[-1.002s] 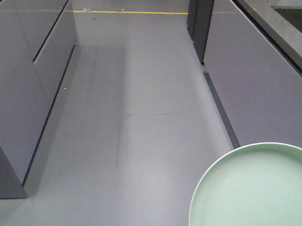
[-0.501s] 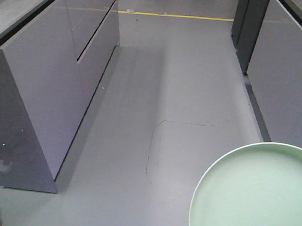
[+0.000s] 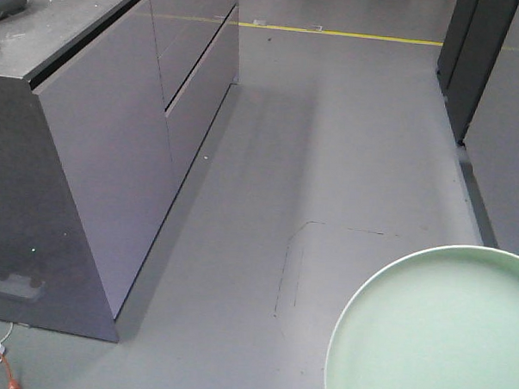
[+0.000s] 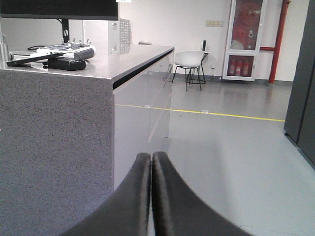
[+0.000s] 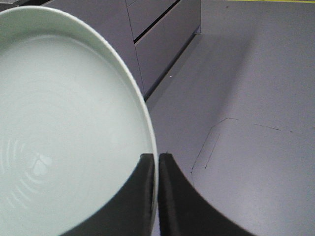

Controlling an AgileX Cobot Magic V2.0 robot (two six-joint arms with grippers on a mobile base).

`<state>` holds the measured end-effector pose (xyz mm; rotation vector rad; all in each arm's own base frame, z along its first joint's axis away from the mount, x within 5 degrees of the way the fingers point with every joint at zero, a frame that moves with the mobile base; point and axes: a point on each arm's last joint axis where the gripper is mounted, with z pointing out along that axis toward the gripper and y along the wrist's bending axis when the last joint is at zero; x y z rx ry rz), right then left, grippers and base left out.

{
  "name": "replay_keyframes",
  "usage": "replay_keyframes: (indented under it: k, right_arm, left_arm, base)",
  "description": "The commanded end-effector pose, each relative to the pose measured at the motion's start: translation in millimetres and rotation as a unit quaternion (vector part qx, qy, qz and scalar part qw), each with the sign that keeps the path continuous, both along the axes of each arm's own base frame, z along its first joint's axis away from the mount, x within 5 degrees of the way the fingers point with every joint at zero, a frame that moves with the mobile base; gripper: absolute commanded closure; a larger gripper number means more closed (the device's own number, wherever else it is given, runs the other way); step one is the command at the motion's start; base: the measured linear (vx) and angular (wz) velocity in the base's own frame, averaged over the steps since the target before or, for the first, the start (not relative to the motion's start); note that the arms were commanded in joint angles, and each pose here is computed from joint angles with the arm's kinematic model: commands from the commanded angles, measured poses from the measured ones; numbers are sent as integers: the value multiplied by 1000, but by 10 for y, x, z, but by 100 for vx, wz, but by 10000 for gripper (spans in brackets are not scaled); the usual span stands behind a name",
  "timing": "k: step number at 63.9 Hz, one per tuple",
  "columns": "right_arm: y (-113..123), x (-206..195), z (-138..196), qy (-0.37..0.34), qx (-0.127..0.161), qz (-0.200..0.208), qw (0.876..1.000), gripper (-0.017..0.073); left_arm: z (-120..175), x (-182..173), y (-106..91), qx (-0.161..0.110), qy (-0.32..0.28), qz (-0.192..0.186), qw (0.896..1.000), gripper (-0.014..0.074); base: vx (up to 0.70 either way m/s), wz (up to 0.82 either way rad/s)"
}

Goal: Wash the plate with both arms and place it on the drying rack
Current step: 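Hold the plate in the right gripper while the base turns away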

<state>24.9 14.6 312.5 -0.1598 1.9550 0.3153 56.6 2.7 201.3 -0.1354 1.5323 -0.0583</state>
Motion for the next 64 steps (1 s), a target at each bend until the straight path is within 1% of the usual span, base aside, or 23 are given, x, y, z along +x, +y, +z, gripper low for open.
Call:
replay_keyframes:
  k: [1,30,64]
  right_arm:
    - [2,23,131,-41,13,-4,999,561]
    - [2,23,131,-41,13,-4,999,561]
    - [2,23,131,-41,13,-4,999,561]
  left_arm:
    - [0,-7,8,-4,-33,4,999,599]
    - [0,-7,8,-4,-33,4,999,599]
    - [0,-7,8,-4,-33,4,999,599]
  base:
    - [15,8]
    - [19,2]
    - [25,-3]
